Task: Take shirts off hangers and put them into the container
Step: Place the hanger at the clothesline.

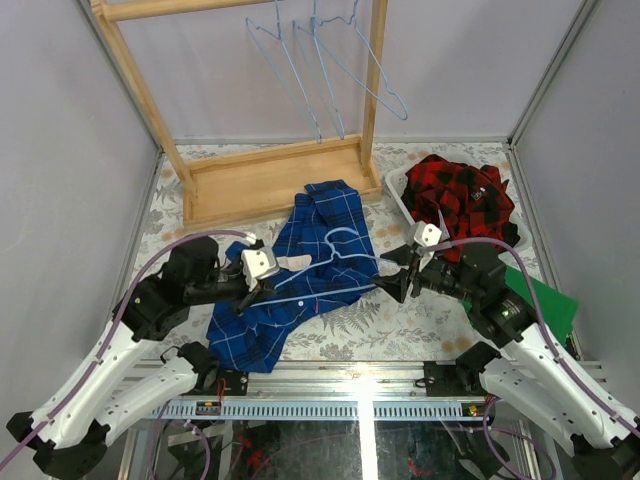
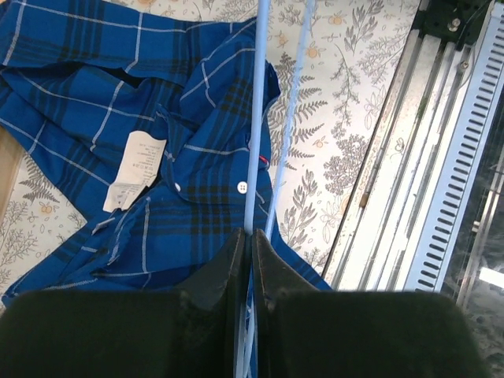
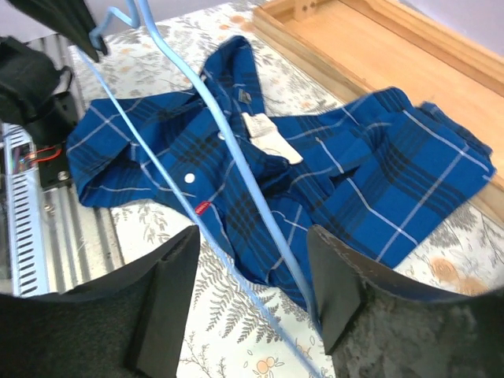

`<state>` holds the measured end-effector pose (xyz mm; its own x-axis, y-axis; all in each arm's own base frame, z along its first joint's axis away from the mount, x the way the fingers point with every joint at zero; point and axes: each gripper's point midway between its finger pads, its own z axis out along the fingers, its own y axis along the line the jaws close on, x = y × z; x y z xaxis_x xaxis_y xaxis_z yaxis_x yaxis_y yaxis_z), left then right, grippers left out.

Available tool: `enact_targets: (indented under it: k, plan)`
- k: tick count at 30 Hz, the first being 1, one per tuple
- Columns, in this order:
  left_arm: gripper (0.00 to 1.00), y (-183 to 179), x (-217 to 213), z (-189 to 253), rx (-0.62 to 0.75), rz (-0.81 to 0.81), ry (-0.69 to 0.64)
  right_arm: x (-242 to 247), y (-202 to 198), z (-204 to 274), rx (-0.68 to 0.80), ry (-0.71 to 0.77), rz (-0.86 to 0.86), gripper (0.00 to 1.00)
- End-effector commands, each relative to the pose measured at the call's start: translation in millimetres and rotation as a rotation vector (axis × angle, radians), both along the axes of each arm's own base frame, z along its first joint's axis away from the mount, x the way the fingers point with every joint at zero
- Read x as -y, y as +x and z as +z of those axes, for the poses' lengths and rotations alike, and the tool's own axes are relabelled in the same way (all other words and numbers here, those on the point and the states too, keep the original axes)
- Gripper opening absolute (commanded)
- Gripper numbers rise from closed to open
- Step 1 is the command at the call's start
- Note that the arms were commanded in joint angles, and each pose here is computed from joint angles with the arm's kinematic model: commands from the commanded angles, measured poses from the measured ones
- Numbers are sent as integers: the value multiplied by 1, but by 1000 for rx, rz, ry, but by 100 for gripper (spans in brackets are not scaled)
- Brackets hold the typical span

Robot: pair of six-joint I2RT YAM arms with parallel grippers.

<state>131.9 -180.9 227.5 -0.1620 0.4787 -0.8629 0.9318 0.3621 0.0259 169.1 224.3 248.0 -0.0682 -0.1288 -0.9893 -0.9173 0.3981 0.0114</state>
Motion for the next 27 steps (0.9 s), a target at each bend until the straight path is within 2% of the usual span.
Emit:
enact_targets:
  k: [1,5,7,9,17,22,27]
  plan:
    - [0,6,3,20,-32,48,-31,9,26,8,7,19,-153,68]
    - [0,5,7,17,-61,38,-30,8,27,8,9,26,-155,80]
    - [0,3,9,16,-75,20,-34,12,33,11,11,38,-198,83]
    - [0,0,11,14,-92,4,-36,17,40,15,12,57,-254,91]
    - [0,-2,13,9,-145,19,-38,48,74,19,5,122,-541,97]
    - [0,14,6,8,-160,167,-38,59,82,16,-1,121,-618,97]
    - [0,35,-4,8,-158,341,-42,55,80,15,-2,114,-595,98]
